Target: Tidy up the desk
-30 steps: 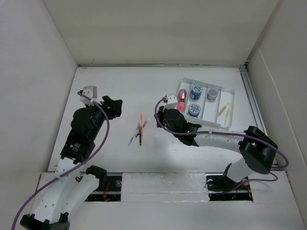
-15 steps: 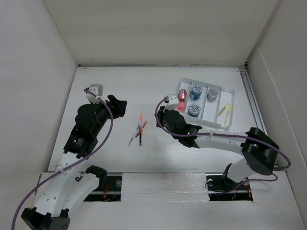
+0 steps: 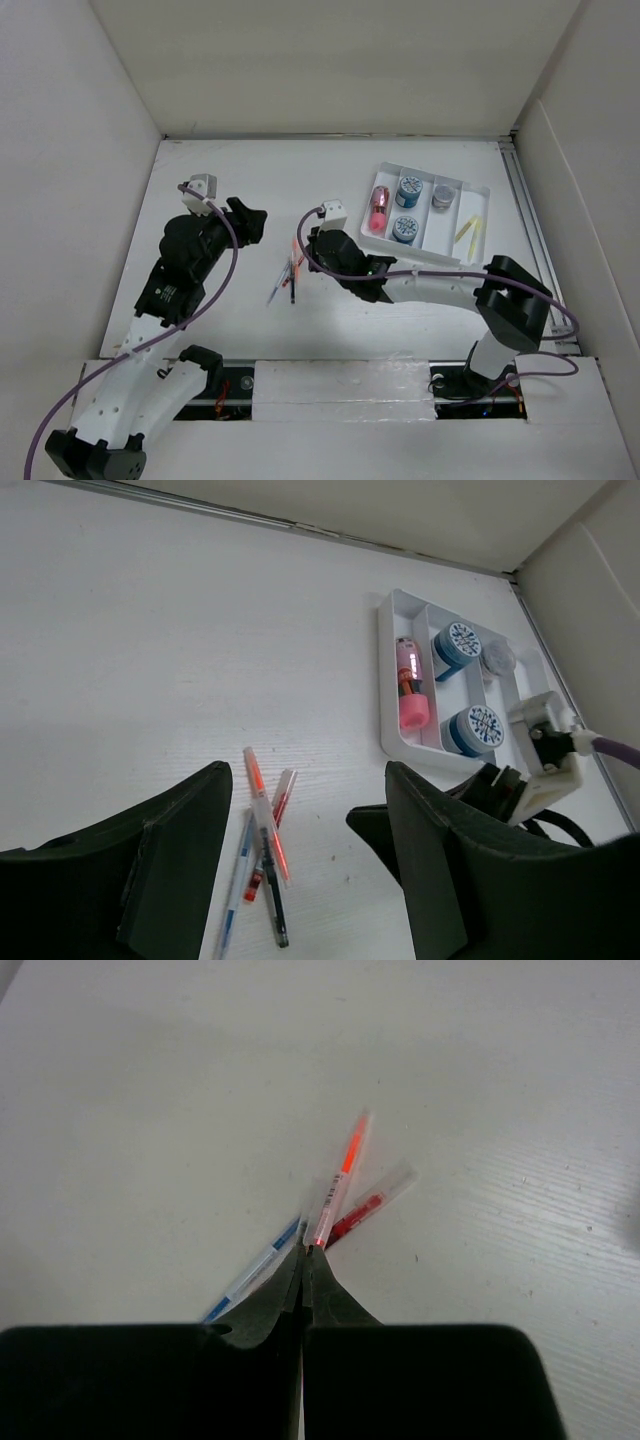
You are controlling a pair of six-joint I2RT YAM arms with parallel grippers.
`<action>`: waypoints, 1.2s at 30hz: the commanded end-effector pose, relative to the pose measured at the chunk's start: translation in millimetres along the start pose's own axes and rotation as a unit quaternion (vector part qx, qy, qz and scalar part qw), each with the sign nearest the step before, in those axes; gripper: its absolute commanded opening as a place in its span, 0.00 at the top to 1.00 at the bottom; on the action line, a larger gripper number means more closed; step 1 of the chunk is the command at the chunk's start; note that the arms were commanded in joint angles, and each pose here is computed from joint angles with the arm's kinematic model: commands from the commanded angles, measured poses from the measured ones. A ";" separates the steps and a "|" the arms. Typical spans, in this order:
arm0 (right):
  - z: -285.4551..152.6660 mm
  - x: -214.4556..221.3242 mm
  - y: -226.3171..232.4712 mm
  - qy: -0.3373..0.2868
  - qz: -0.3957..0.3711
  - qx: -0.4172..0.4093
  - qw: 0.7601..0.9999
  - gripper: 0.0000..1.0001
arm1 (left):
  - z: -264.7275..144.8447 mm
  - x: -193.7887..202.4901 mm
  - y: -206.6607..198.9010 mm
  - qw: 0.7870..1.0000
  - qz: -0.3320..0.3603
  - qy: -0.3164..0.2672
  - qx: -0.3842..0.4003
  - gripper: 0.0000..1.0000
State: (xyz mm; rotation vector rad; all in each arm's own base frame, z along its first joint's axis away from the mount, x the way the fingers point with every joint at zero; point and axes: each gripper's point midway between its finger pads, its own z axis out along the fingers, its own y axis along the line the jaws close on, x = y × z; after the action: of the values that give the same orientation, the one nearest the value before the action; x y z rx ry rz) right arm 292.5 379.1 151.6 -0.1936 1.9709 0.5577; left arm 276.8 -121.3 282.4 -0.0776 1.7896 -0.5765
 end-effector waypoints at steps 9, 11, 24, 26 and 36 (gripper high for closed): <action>23.2 23.4 21.7 0.063 0.013 -0.006 0.998 0.48 | -22.2 -29.6 -27.3 0.997 -0.011 -0.051 0.054 0.41; 28.0 39.3 31.3 0.088 0.009 -0.002 0.996 0.45 | -22.8 -30.6 -29.3 0.997 -0.012 -0.051 0.059 0.41; -2.7 75.8 43.7 0.088 0.056 0.081 0.991 0.53 | -33.0 -34.5 -35.5 0.996 -0.008 -0.060 0.066 0.41; -4.3 92.1 47.2 0.107 0.058 0.076 0.990 0.53 | -37.1 -35.4 -38.5 0.995 -0.007 -0.064 0.072 0.40; -1.6 117.8 40.3 0.105 0.055 0.111 0.987 0.59 | -43.2 -37.5 -41.0 0.994 -0.008 -0.071 0.081 0.40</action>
State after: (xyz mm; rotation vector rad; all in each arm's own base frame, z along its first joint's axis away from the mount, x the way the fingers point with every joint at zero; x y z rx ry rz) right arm 219.9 431.5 62.1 -0.0551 2.2675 0.4378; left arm 241.9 -128.5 318.8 -0.0328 1.6660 -0.6844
